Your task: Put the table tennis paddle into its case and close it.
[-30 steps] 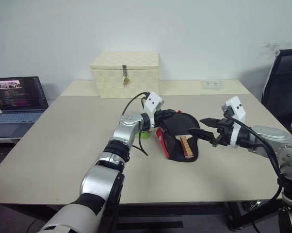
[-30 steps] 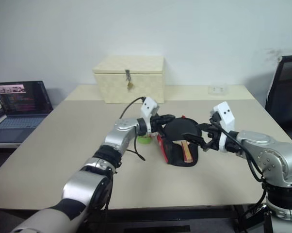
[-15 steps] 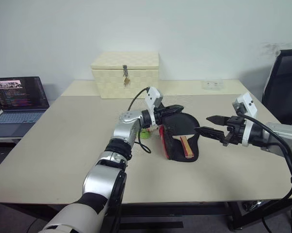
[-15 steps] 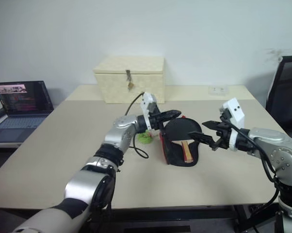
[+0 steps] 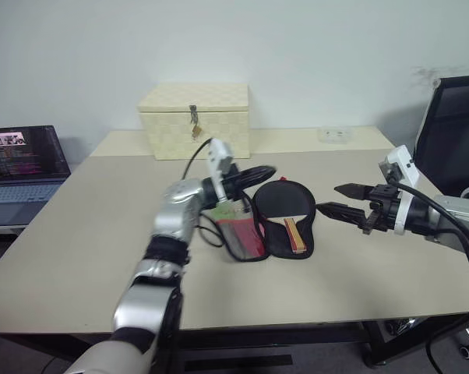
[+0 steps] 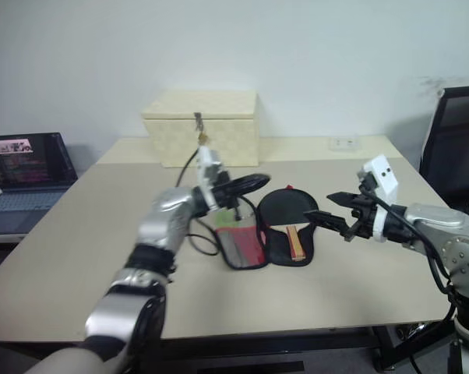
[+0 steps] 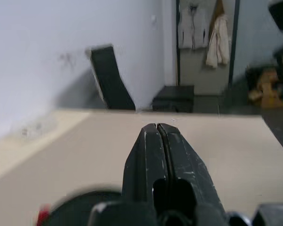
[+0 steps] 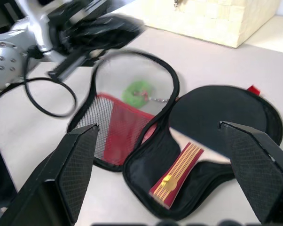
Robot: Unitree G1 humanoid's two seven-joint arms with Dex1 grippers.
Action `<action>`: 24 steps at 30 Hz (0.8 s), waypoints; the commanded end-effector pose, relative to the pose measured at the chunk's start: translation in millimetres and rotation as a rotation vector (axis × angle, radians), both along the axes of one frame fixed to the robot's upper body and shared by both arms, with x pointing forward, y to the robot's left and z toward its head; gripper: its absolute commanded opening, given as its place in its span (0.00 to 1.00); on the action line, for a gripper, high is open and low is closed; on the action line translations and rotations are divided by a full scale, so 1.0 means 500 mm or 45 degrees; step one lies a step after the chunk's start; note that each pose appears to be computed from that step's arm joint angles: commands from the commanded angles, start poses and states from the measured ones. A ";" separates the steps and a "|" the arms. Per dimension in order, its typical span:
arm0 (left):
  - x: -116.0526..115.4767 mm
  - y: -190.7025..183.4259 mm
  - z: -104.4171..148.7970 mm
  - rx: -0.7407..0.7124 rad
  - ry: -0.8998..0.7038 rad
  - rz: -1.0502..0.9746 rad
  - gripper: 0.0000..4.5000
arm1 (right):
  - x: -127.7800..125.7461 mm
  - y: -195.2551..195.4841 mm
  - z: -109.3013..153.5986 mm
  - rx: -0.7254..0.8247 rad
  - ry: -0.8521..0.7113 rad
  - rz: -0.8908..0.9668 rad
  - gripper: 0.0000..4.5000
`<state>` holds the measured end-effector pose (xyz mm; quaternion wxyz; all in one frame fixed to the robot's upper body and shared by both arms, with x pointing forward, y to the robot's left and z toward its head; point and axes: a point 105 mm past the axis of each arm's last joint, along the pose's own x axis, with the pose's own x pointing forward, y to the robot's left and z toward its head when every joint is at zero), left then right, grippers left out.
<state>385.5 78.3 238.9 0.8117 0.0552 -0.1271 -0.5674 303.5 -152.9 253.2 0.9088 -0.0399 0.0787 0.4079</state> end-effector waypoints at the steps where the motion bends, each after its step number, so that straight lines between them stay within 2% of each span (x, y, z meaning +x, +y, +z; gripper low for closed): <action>1: -0.042 0.048 0.009 0.053 0.036 -0.022 0.01 | -0.023 0.018 0.020 0.021 -0.051 0.083 1.00; 7: -0.072 0.158 -0.056 0.249 0.204 0.139 0.01 | -0.031 0.030 0.014 0.022 -0.027 0.149 1.00; 12: -0.066 0.228 -0.114 0.428 0.320 0.360 0.01 | -0.028 0.033 0.011 0.021 -0.024 0.159 1.00; 18: -0.047 0.256 -0.165 0.485 0.384 0.538 0.01 | -0.024 0.039 0.008 0.020 -0.024 0.176 1.00; 24: -0.027 0.244 -0.209 0.503 0.405 0.584 0.01 | -0.021 0.041 0.008 0.015 -0.030 0.180 1.00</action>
